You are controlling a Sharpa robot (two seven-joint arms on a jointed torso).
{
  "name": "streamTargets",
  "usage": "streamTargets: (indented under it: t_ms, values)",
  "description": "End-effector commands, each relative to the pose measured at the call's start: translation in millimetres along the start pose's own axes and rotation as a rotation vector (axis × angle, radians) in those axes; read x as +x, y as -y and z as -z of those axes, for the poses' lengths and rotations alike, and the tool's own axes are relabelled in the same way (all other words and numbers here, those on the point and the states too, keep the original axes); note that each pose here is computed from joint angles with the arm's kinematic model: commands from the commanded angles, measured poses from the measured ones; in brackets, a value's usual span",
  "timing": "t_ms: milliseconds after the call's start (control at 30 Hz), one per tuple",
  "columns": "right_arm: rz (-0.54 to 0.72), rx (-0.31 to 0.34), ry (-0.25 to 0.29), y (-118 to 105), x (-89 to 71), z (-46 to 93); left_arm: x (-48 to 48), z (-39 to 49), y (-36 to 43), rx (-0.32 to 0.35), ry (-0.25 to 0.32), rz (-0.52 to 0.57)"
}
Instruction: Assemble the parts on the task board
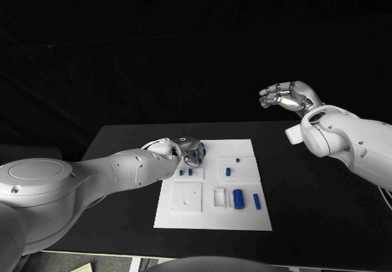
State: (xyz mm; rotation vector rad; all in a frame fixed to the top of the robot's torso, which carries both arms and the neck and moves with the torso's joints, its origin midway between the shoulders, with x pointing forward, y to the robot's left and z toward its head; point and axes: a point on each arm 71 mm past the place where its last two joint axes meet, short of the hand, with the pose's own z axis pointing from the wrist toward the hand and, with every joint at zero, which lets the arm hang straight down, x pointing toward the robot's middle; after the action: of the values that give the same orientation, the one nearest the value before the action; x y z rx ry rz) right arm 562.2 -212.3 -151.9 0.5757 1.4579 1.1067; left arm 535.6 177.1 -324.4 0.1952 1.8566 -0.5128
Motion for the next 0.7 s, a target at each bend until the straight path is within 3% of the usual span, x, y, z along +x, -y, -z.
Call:
streamTargets:
  t_ms: [33, 700]
  values:
    - [-0.003, -0.012, -0.015, -1.4, 2.0, 0.1, 2.9, -1.0, 2.1, 0.004, -0.019, -0.004]
    - [-0.004, -0.013, -0.017, -1.8, 2.3, 0.5, 7.6, -1.8, 3.6, 0.001, -0.052, 0.001]
